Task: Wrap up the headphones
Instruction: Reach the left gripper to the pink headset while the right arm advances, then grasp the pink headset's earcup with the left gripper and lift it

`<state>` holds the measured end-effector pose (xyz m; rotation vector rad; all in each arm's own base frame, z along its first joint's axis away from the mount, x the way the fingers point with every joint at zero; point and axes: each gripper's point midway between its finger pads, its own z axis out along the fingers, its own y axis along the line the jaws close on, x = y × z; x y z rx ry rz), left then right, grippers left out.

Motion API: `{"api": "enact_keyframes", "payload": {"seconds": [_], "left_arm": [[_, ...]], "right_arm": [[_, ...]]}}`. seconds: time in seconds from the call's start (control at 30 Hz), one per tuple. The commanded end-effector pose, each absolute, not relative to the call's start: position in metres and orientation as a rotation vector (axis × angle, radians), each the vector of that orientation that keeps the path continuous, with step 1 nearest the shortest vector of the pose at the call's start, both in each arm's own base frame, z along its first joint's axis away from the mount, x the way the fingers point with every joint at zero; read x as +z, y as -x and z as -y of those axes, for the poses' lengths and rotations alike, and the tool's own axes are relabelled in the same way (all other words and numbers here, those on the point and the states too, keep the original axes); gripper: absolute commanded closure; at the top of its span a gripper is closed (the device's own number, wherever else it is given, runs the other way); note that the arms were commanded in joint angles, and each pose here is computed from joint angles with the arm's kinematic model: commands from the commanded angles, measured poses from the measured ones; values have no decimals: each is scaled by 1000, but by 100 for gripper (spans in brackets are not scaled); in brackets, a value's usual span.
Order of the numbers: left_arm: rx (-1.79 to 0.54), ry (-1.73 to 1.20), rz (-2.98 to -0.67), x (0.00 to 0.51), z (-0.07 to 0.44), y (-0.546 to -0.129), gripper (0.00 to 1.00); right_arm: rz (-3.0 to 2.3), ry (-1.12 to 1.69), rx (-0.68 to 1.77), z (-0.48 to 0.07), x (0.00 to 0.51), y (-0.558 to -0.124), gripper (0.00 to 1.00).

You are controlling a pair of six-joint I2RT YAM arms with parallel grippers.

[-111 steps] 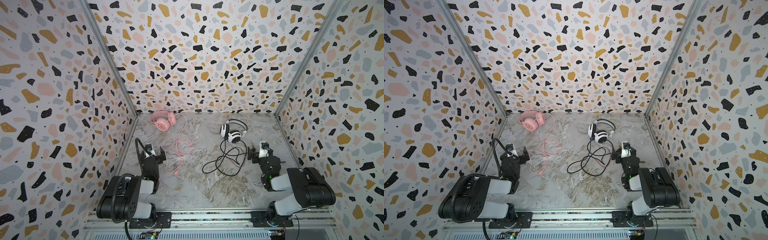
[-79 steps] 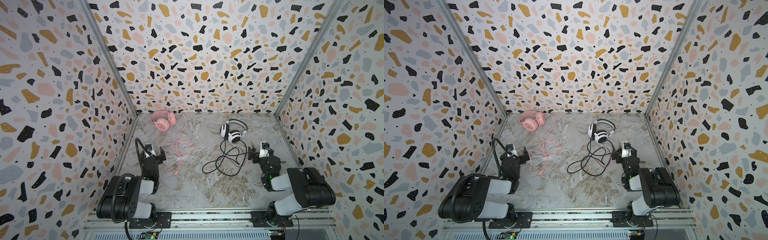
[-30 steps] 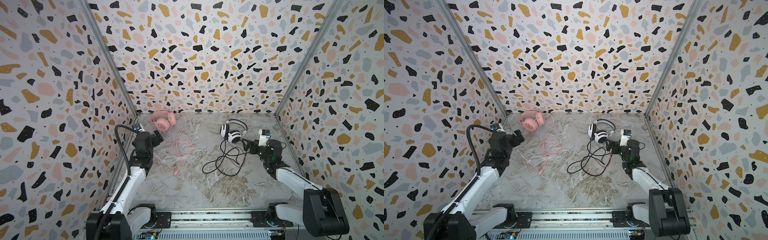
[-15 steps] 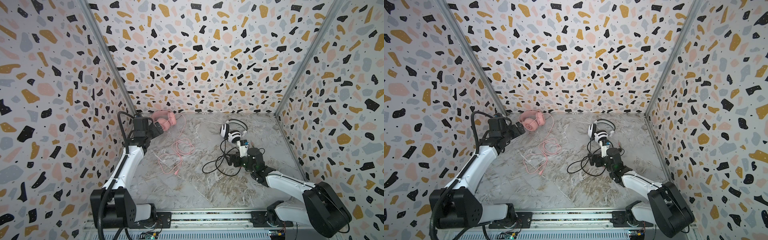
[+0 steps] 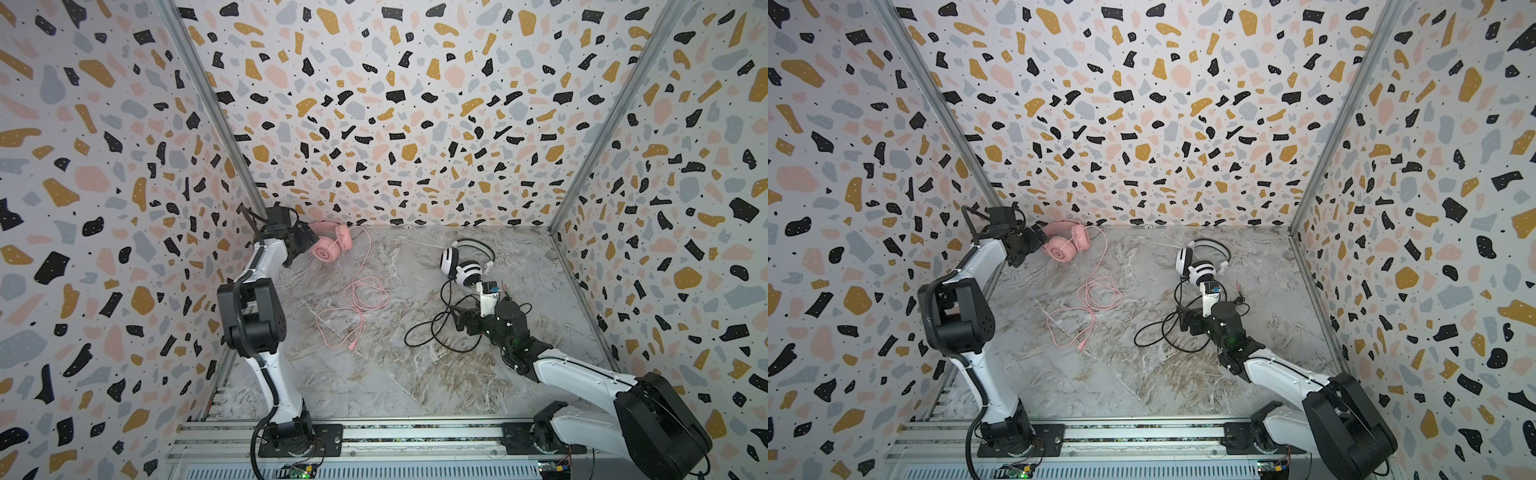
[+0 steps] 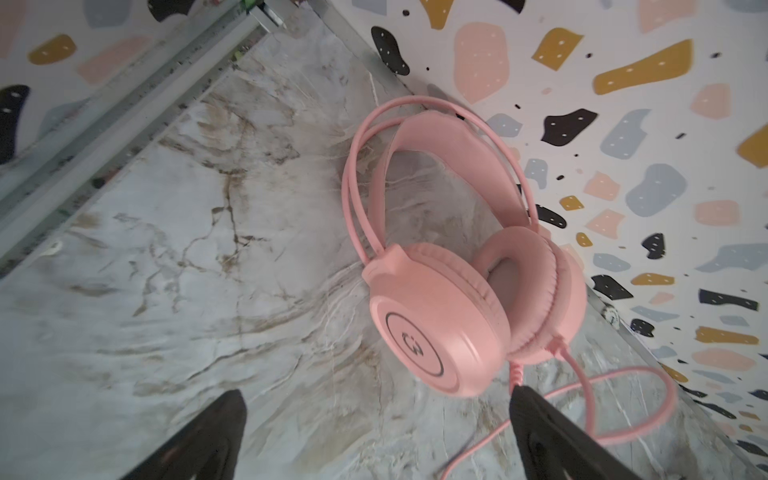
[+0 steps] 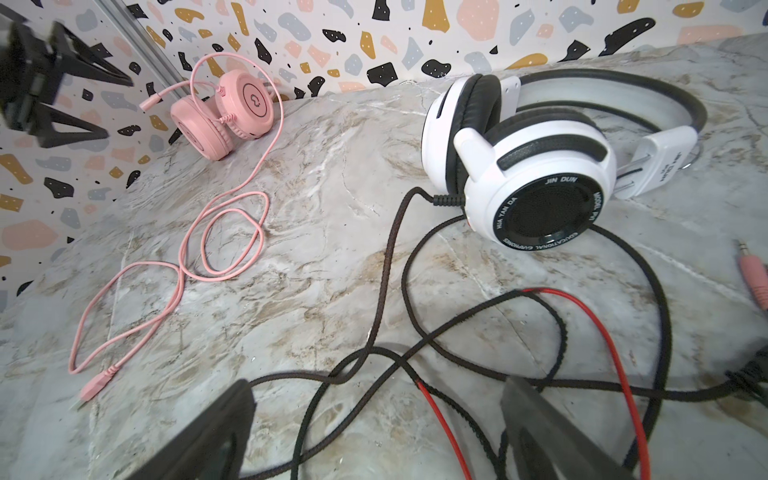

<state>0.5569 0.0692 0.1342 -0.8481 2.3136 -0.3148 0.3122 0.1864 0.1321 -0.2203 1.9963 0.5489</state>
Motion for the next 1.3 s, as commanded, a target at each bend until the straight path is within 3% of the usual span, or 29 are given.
{"api": "enact_keyframes", "payload": {"seconds": [0.0, 0.07, 0.17, 0.33, 0.63, 0.8, 0.87, 1.27], "left_arm": [[-387, 929, -2349, 116, -62, -571, 1], [-431, 953, -2341, 105, -60, -585, 4], [-306, 958, -2353, 96, -78, -602, 4], [-372, 978, -2354, 75, -67, -628, 8], [-355, 999, -2371, 39, -52, -624, 9], [-346, 945, -2408, 34, -52, -620, 23], [-350, 923, -2400, 41, -53, -617, 35], [-496, 851, -2254, 92, -35, -586, 76]], "right_arm": [[-1978, 227, 543, -190, 137, -314, 5], [-1976, 224, 539, -190, 136, -314, 5], [-1992, 243, 538, -195, 132, -317, 5], [-2025, 265, 495, -203, 124, -325, 5], [-2029, 325, 473, -221, 122, -328, 6], [-2023, 326, 464, -222, 124, -329, 6], [-2012, 333, 462, -222, 126, -328, 6], [-2015, 339, 463, -224, 126, -327, 5]]}}
